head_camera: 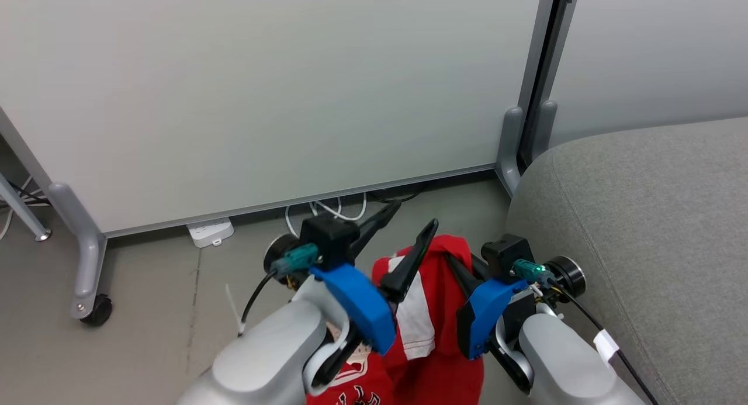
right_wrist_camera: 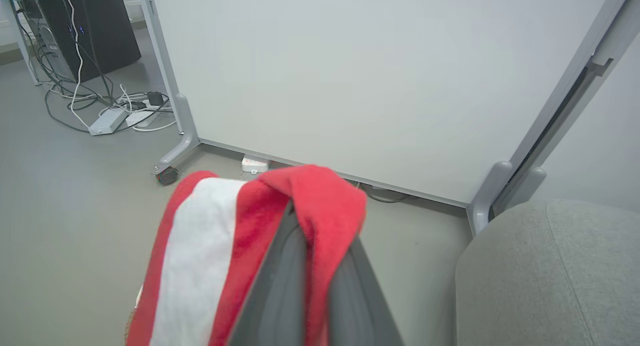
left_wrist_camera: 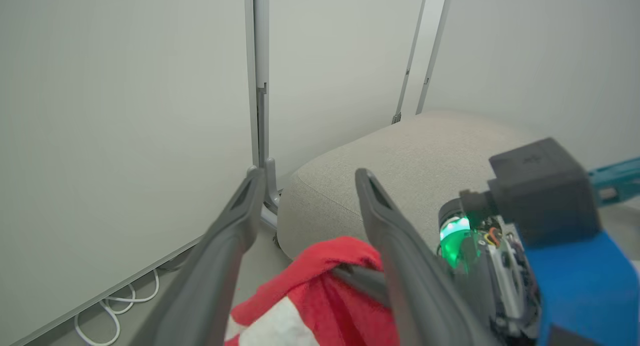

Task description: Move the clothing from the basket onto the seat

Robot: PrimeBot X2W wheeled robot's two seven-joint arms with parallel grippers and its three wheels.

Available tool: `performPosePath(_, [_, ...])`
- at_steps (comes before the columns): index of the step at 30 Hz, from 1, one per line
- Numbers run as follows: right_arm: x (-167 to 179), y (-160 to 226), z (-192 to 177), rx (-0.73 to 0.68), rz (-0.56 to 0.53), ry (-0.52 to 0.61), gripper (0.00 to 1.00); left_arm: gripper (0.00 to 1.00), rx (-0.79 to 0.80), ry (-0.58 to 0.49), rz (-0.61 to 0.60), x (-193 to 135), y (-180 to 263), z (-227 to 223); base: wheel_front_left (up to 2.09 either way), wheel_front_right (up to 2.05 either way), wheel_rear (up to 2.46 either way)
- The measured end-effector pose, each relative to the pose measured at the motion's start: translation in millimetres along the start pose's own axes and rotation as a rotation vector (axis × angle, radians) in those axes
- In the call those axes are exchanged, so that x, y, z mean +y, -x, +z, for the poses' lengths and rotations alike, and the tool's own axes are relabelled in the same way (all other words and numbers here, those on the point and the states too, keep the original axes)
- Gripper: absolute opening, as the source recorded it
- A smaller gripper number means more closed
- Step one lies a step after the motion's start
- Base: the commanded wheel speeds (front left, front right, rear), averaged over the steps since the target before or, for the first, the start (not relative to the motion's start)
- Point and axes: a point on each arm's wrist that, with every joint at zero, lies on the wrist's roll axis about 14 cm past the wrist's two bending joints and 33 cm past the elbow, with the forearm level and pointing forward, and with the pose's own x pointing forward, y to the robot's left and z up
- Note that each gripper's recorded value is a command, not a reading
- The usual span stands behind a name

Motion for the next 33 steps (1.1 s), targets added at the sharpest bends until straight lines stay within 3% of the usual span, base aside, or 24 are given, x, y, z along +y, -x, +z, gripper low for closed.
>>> performPosePath(19, [-16.6, -2.6, -0.6, -0.014, -0.052, 0.002, 0.0, 1.0, -0.018, 0.036, 0.256, 51.8, 99.8, -52.4, 0.0, 0.0, 0.0])
performPosePath(33, [-10.2, -2.7, -5.5, -0.003, -0.041, -0.007, 0.0, 1.0, -0.013, 0.043, 0.313, 59.8, 116.5, -63.0, 0.0, 0.0, 0.0])
